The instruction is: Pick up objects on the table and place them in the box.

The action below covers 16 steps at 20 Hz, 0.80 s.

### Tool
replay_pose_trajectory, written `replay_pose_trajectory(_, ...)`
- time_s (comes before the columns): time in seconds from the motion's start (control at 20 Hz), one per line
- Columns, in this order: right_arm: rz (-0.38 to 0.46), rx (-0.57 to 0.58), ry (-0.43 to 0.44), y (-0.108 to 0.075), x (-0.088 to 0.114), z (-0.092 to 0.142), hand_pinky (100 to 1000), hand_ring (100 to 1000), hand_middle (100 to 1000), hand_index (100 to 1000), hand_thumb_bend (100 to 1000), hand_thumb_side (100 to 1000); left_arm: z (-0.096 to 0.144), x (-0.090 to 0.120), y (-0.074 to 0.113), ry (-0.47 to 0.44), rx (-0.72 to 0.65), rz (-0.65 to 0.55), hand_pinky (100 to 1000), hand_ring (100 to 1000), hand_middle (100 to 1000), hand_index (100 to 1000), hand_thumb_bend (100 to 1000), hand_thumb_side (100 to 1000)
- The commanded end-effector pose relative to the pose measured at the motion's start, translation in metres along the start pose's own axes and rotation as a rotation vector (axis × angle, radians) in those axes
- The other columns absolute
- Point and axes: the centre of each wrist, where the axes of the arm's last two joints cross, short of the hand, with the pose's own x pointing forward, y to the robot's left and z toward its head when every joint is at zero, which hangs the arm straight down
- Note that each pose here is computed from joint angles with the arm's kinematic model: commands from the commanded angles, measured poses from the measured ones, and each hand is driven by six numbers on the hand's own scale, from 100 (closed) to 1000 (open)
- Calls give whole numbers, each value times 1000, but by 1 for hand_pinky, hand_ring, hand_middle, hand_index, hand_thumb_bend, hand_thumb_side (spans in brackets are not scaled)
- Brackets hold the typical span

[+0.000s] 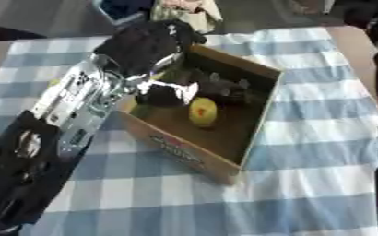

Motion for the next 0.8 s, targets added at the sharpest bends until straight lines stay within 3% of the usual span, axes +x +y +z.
replay_pose_trajectory(0.05, 12, -7, -33, -4, 8, -2, 721, 625, 449, 758, 100, 605, 21, -15, 32, 6, 41, 24, 658, 822, 784, 921, 100, 695)
replay_pose_trajectory(0.25, 22, -13, -25, -6, 7, -1, 721, 625, 449, 759, 100, 608, 47, -32, 48, 33, 4, 40, 666, 830, 793, 922, 100, 696)
replay_pose_trajectory(0.5, 30, -18, -22, -8, 6, 0, 721, 626, 449, 759, 100, 605, 72, -54, 53, 68, -54, 27, 672, 836, 796, 927, 100, 709)
replay_pose_trajectory(0.8, 35, -21, -20, -9, 5, -1, 722, 626, 449, 759, 100, 603, 89, -79, 45, 119, -121, -23, 679, 845, 803, 932, 140, 733)
